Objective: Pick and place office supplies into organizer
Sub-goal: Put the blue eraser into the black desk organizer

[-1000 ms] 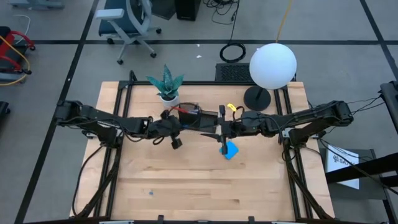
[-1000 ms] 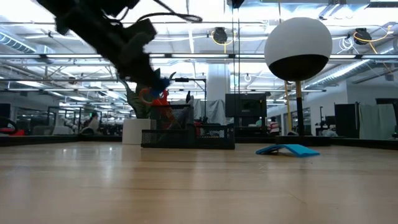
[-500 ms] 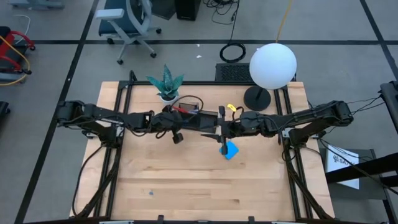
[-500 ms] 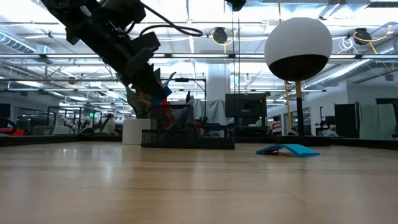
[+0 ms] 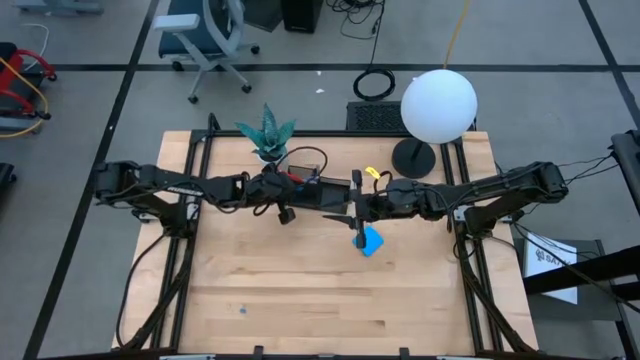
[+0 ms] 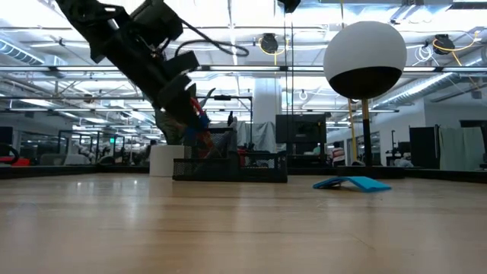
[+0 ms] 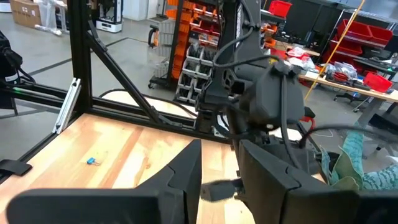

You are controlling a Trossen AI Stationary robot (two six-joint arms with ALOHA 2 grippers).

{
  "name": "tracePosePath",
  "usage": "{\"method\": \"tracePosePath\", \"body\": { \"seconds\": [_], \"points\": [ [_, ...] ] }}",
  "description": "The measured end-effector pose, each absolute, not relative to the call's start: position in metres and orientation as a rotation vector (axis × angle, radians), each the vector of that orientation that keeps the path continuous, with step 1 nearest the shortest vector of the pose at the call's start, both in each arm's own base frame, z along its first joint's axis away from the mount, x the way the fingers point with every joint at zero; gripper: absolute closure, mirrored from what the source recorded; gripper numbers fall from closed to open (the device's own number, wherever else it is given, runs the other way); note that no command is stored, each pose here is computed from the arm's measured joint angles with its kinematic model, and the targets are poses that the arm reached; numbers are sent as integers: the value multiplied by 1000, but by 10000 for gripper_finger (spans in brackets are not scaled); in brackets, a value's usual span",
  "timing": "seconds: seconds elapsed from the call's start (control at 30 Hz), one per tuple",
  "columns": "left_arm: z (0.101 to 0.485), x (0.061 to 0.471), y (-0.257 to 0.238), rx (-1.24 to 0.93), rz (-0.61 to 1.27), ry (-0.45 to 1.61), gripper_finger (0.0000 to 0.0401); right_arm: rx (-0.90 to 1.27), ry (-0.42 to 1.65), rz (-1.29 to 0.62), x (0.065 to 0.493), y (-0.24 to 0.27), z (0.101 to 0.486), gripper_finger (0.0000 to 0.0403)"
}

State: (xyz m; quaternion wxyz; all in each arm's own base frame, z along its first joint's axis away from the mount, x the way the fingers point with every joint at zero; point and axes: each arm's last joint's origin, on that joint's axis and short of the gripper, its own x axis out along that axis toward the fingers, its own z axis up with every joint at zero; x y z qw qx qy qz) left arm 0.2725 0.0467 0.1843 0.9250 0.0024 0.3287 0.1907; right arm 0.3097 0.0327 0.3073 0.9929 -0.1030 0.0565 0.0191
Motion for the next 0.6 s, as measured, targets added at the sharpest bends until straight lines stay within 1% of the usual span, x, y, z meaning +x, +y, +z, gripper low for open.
{"method": "tracePosePath", "body": {
  "seconds": [0.13,0.2,0.43,0.6],
  "points": [
    [176,278,51,27,395,690,370,-206,113,38,310,33,307,303],
    [167,278,54,44,393,731,370,-206,113,38,310,33,307,303],
    [153,286,60,48,407,738,370,-206,109,38,310,33,308,303],
    [152,285,61,48,407,747,370,-206,113,39,310,33,307,303]
  ]
}}
